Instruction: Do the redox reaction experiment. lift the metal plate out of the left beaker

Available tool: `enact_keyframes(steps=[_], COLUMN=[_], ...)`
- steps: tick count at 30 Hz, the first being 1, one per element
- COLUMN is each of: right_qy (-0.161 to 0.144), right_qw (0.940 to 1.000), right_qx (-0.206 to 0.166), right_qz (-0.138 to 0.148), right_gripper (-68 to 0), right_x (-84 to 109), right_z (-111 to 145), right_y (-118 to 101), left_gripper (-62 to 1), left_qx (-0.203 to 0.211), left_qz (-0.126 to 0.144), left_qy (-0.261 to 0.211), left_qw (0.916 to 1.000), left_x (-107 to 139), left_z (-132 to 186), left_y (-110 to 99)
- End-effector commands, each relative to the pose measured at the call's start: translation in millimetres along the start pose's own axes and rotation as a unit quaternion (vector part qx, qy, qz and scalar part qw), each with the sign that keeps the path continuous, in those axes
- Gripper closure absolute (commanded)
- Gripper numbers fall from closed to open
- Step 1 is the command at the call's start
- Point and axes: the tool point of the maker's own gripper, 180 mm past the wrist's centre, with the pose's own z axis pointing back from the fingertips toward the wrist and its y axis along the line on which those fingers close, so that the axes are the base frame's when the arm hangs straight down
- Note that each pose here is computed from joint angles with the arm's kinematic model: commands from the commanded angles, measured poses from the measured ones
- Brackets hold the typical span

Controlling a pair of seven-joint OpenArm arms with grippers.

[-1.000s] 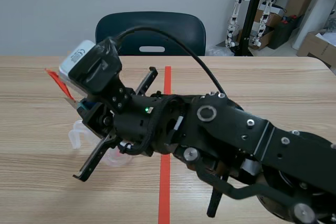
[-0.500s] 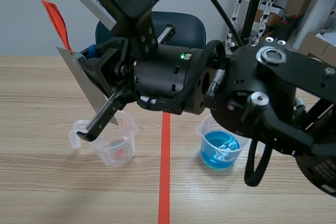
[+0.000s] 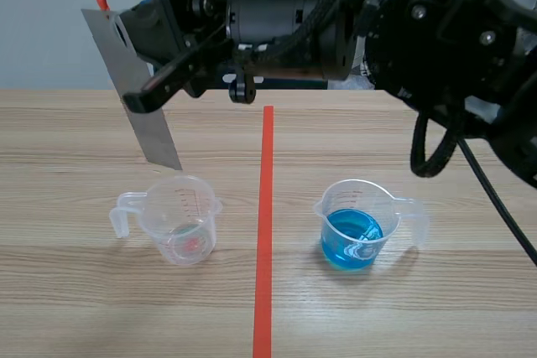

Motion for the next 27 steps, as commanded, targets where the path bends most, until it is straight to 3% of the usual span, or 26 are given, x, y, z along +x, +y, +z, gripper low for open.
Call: enact_keyframes(steps=[1,7,14,27], right_qy=[-0.028,-0.045,-0.041,-0.039], right_qw=[0.9995,0.9987,0.9974,0.9970], right_qx=[0.006,0.016,0.058,0.066], right_qz=[0.014,0.018,0.010,0.004], right_gripper=[-0.6,-0.6,-0.6,-0.6], right_x=[24.3,41.2,40.5,40.6], right_z=[2.7,9.4,10.0,7.5], right_y=[-3.3,-8.2,6.8,11.4], left_gripper=[-62.3,-62.3,-62.3,-62.3], left_qx=[0.000,0.000,-0.001,-0.001], left_qz=[0.000,0.000,0.000,-0.002], left_qy=[-0.012,-0.010,-0.006,-0.006], left_qw=[0.9999,0.9999,1.0000,1.0000], left_x=[5.9,5.2,4.0,4.1], left_z=[-0.2,-0.2,-0.4,-0.4], left_y=[0.1,0.2,0.6,0.5])
